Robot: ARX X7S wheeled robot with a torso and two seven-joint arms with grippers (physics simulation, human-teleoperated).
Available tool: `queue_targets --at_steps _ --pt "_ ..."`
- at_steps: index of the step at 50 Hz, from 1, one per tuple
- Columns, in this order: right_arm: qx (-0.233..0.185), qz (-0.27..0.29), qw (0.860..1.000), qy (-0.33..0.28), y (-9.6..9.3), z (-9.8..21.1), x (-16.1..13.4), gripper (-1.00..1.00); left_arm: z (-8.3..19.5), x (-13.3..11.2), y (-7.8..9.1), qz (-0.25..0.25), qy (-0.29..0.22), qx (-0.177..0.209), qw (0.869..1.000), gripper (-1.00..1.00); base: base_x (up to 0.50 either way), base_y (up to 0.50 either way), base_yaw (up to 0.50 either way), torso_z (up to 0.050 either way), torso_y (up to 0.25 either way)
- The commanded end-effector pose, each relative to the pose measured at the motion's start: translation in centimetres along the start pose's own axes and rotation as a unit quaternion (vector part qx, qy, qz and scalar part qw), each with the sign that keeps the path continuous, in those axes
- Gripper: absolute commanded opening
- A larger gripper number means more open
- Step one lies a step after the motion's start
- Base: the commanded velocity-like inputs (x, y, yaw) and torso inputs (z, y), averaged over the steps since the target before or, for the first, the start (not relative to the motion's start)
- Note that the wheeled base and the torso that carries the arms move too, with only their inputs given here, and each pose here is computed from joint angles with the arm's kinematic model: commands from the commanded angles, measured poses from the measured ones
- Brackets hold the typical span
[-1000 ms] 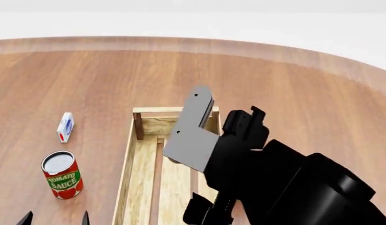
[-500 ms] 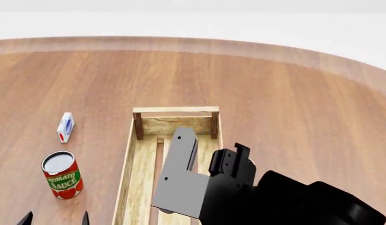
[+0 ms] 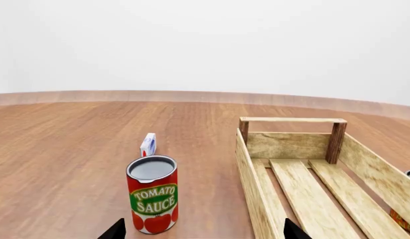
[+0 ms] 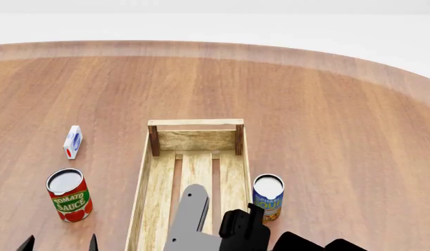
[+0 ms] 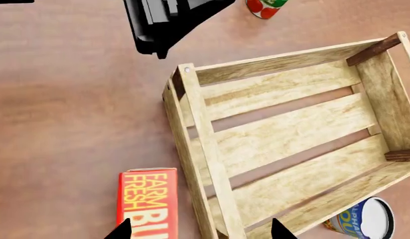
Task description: Pick up the butter and put it in the tray.
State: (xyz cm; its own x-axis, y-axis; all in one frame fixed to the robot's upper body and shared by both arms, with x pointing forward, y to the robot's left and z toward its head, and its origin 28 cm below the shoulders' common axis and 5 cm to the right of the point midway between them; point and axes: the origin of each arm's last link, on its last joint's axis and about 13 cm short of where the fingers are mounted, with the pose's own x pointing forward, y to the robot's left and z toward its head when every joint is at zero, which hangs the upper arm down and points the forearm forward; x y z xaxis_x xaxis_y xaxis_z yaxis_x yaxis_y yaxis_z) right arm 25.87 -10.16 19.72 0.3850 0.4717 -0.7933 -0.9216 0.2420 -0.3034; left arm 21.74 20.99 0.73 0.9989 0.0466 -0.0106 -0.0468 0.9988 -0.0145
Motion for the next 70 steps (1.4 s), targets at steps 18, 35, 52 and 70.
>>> queue_targets --at_steps 18,35,52,70 --pt "0.024 0.077 0.995 0.052 3.6 -2.2 3.1 1.00 0.3 0.1 0.1 0.002 -0.005 -0.001 1.000 1.00 0.00 0.00 0.00 0.000 0.000" --pt "0.035 0.076 0.994 0.063 3.2 -3.4 4.5 1.00 0.2 0.0 0.0 0.001 -0.003 -0.002 1.000 1.00 0.00 0.00 0.00 0.000 0.000" --pt "0.042 0.062 0.994 0.082 3.1 -4.3 4.6 1.00 0.2 0.0 -0.1 -0.002 -0.001 -0.001 1.000 1.00 0.00 0.00 0.00 0.000 0.000" --pt "0.049 0.064 0.993 0.084 3.0 -4.8 5.2 1.00 0.2 0.0 -0.2 -0.007 0.000 0.000 1.000 1.00 0.00 0.00 0.00 0.000 0.000"
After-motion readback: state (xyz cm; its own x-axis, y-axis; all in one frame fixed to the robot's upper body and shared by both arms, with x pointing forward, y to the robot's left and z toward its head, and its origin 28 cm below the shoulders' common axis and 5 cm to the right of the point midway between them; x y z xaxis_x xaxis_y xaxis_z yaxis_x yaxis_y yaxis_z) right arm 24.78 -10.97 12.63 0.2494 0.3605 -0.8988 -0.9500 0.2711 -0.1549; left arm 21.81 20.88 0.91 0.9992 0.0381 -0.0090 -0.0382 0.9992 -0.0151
